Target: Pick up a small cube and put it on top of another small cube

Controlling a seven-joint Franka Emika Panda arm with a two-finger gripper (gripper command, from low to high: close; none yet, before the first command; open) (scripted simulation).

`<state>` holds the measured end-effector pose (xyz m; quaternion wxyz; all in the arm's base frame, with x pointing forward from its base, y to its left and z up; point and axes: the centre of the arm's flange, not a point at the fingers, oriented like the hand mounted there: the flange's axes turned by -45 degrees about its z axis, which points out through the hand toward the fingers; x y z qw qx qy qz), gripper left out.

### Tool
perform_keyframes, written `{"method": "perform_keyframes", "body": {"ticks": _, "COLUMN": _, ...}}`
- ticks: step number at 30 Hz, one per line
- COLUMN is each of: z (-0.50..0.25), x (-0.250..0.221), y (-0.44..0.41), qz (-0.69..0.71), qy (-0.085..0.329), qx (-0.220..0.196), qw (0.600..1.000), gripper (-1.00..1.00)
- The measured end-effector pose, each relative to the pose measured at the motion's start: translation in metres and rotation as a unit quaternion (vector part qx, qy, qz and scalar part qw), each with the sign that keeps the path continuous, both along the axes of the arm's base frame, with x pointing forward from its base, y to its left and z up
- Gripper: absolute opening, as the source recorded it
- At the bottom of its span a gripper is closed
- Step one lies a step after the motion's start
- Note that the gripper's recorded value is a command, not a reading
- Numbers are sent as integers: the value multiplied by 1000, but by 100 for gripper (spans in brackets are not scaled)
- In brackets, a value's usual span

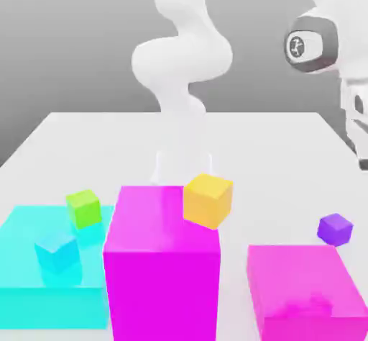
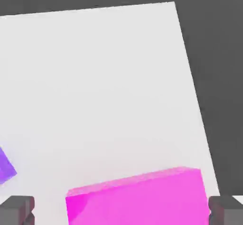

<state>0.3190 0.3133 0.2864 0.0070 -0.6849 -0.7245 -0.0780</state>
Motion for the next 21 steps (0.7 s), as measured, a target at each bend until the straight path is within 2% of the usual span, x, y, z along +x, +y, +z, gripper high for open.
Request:
{"method": "perform_keyframes", "body": {"ticks": 5, "z": -81, "x": -67, "y": 18, "qz": 162, "qy": 30, "qx": -60, "qw": 984, "gripper": 0}}
{"method": "perform_keyframes", "body": {"ticks": 11, "z": -148, "x": -76, "y": 17, "qz": 187, "qy": 36, "qx": -69, "qw": 979, "gripper": 0}}
{"method": "perform_keyframes", "body": {"ticks": 12, "z": -156, "x": -77, "y": 17, "qz": 187, "qy": 36, "qx": -69, "qw": 979, "gripper": -100}}
{"method": "perform_keyframes", "body": {"ticks": 21, "z": -140, "x": -76, "y": 17, "qz": 187, "qy": 36, "qx": -70, "qw": 979, "gripper": -100}}
